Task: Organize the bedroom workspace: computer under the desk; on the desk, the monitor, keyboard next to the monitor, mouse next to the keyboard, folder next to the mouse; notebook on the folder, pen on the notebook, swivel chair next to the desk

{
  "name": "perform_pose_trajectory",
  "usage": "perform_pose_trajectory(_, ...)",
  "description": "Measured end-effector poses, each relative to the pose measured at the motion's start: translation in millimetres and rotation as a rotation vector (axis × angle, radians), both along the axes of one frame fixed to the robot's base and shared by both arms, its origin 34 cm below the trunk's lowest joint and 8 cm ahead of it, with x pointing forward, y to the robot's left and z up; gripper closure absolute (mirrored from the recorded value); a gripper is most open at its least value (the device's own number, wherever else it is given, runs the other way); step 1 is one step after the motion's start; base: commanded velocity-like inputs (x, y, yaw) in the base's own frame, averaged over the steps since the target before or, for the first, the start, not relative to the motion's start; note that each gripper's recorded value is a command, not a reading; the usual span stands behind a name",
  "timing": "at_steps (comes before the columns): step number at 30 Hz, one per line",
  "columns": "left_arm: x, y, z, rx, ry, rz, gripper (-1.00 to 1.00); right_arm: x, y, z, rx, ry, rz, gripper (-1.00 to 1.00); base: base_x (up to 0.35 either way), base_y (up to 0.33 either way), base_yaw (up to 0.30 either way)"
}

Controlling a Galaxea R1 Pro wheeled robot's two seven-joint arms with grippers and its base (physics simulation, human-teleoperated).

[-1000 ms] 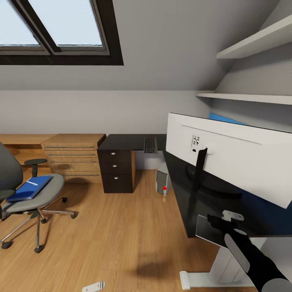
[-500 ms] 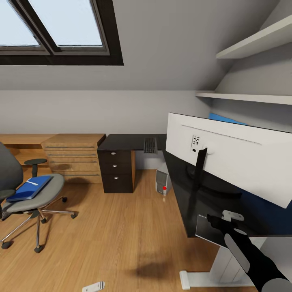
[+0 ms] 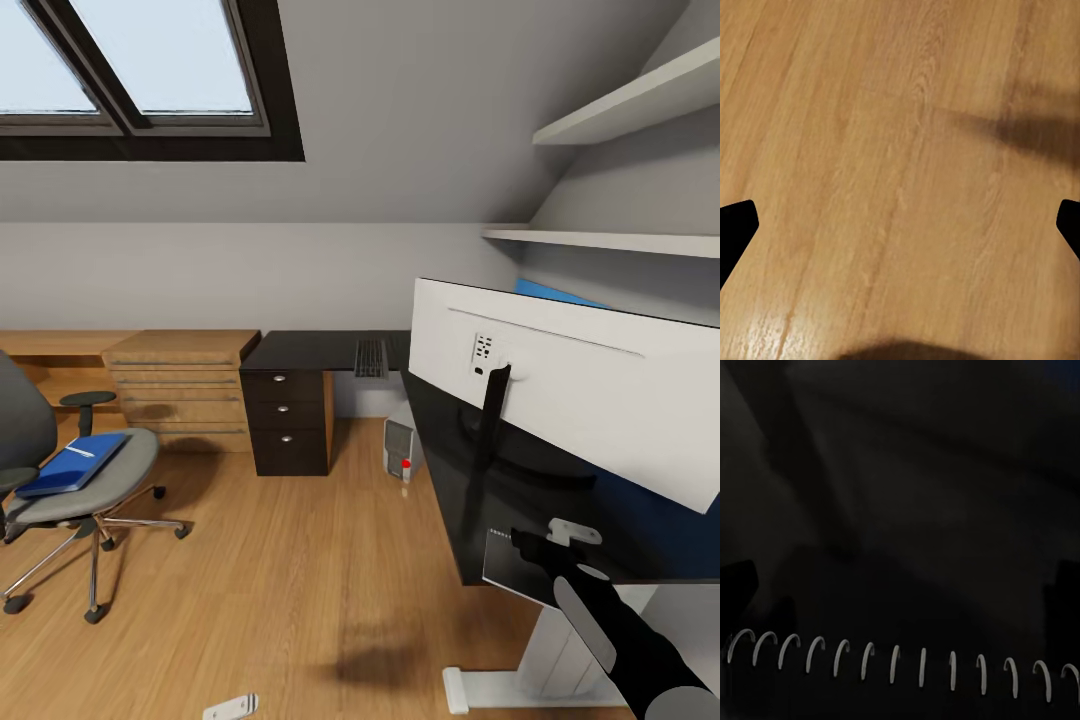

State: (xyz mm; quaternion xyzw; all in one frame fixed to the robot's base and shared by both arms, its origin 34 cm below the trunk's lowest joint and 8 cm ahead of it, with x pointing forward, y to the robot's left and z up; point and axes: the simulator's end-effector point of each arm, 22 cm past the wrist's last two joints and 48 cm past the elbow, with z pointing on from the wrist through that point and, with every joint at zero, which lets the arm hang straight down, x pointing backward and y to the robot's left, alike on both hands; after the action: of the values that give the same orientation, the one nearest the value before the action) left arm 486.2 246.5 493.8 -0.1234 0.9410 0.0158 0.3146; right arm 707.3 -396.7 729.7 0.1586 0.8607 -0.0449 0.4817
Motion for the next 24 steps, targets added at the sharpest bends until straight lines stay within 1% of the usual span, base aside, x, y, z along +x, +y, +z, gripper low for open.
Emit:
perform_pose_trajectory(1,0.2,-0.1,1.7,0.0,0.0,0.0,-1.0,0.4,0.9,2.0,0.007,-0.002,-0.001,-1.0,0.0,0.0,0.0)
perform_pose_trajectory(7,0.7,-0.4,12.2,0.0,0.0,0.0,-1.0,4.9,3.6,20.3,0.008,-0.02,0.005,-1.0,0.0,0.0,0.0)
perform_pose_trajectory(24,1.7,-0.4,40.9,0.0,0.001,0.0,-1.0,7.1,4.4,51.3,0.008,-0.025,0.007,-1.0,0.0,0.0,0.0)
